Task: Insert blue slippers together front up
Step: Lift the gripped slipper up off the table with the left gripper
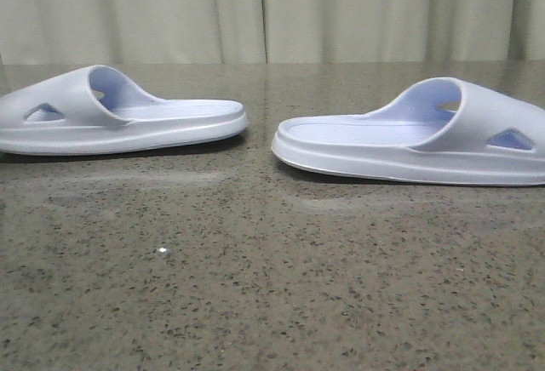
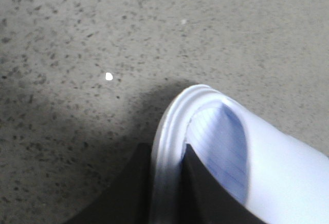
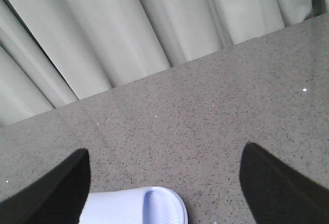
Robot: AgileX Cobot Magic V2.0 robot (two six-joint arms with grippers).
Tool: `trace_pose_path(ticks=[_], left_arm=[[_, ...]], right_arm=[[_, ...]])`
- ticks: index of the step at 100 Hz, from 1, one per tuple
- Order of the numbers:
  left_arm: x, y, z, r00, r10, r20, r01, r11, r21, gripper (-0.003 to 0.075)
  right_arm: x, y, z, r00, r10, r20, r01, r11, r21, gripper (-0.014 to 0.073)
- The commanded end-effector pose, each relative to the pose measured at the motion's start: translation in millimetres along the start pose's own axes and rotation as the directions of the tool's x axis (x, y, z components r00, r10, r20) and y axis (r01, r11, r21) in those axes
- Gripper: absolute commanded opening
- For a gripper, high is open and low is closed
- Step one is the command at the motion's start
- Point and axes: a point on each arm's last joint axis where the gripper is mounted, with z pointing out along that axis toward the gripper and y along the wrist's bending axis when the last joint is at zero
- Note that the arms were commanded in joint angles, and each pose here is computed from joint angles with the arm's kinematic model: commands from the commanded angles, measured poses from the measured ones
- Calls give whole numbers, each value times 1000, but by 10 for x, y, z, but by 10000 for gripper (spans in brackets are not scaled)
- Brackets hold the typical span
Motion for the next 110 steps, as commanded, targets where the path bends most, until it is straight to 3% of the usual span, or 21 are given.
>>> trace_pose_path(ticks=[1, 44, 74, 93, 110], left_arm=[[-56, -132, -181, 998, 23, 63, -27, 998, 59, 19], [48, -413, -815, 988, 48, 145, -85, 963, 257, 19], [113, -506, -1107, 982, 24, 190, -91, 932, 351, 19], [124, -516, -1156, 979, 32, 203, -105, 927, 361, 19], [126, -516, -1155, 979, 33, 202, -106, 927, 361, 19]], right_arm=[[-165, 53, -17, 996, -2, 94, 4, 1000, -29, 519], [-163, 57, -17, 996, 9, 92, -6, 999, -34, 519], [-123, 70, 6, 997, 72, 41, -70, 996, -48, 518], [-2, 70, 209, 974, 209, -91, -211, 977, -15, 518], [-2, 79, 349, 933, 344, -103, -345, 938, 5, 518]])
